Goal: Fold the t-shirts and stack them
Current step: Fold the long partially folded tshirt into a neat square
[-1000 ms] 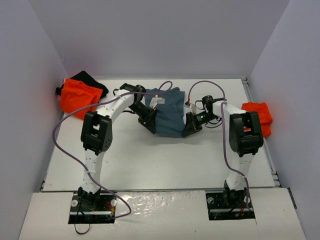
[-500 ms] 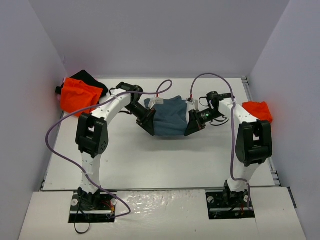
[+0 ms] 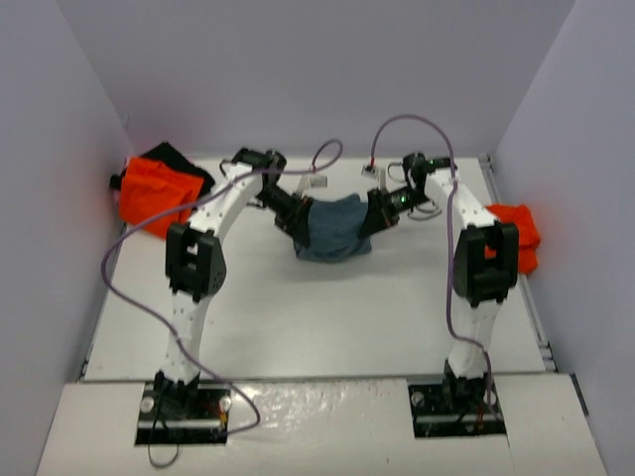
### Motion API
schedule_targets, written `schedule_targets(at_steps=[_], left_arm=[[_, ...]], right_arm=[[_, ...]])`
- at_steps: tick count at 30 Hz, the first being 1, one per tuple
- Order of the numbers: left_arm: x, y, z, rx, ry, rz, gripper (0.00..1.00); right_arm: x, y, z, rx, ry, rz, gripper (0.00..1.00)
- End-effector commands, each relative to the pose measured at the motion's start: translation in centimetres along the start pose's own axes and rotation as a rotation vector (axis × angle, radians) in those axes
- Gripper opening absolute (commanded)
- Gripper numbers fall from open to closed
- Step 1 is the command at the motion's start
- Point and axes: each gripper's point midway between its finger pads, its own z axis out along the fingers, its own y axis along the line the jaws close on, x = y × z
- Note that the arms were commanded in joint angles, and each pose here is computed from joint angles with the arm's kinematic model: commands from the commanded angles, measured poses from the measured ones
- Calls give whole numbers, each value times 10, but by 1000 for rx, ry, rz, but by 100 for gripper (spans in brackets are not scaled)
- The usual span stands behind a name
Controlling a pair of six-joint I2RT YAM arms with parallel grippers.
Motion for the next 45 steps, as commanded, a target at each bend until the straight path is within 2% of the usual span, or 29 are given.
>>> schedule_targets(at_steps=[1,12,22,23,24,25,26,27,30,33,34,36,38,40,41,42,43,44,45], left_arm=[[-8,4,-18,-15,3,-53,0],[-22,67,-39,-66,-112,-122,0],[-37,89,-52,-104,-192,-125,0],[-40,93,-54,-117,-202,-125,2],[-42,97,-56,-133,-212,-133,10],[-46,101,-59,-152,-224,-122,25],[-49,104,-61,-169,-235,-120,34],[-51,107,-65,-187,-244,-125,36],[-66,106,-91,-303,-288,-79,51],[-85,96,-126,-414,-367,-18,52],[-93,88,-139,-450,-394,13,55],[-106,63,-165,-501,-457,76,62],[-111,43,-177,-500,-488,101,63],[-111,28,-179,-469,-498,110,56],[-105,28,-173,-449,-486,80,52],[-107,20,-175,-443,-496,94,48],[-107,15,-175,-437,-501,100,46],[-107,13,-174,-430,-502,100,45],[-108,11,-172,-426,-500,106,41]], right_arm=[[-10,-8,7,-21,-3,6,0],[-27,-44,19,12,-33,4,0],[-50,-70,18,81,-89,3,0],[-54,-74,18,100,-99,12,2],[-60,-81,18,138,-117,17,8],[-66,-95,15,212,-132,1,20],[-73,-105,11,280,-152,-12,31],[-80,-113,4,343,-174,-21,38],[-109,-134,-27,574,-242,-100,42],[-146,-121,-75,762,-336,-179,47],[-157,-113,-87,802,-364,-203,49],[-171,-98,-108,860,-399,-252,50],[-181,-74,-125,882,-438,-297,51],[-182,-54,-130,866,-453,-328,51],[-177,-43,-131,854,-456,-336,44],[-175,-37,-126,837,-454,-340,26],[-173,-29,-121,812,-451,-349,14],[-170,-20,-115,782,-447,-360,6],[-168,-14,-108,752,-447,-363,3]])
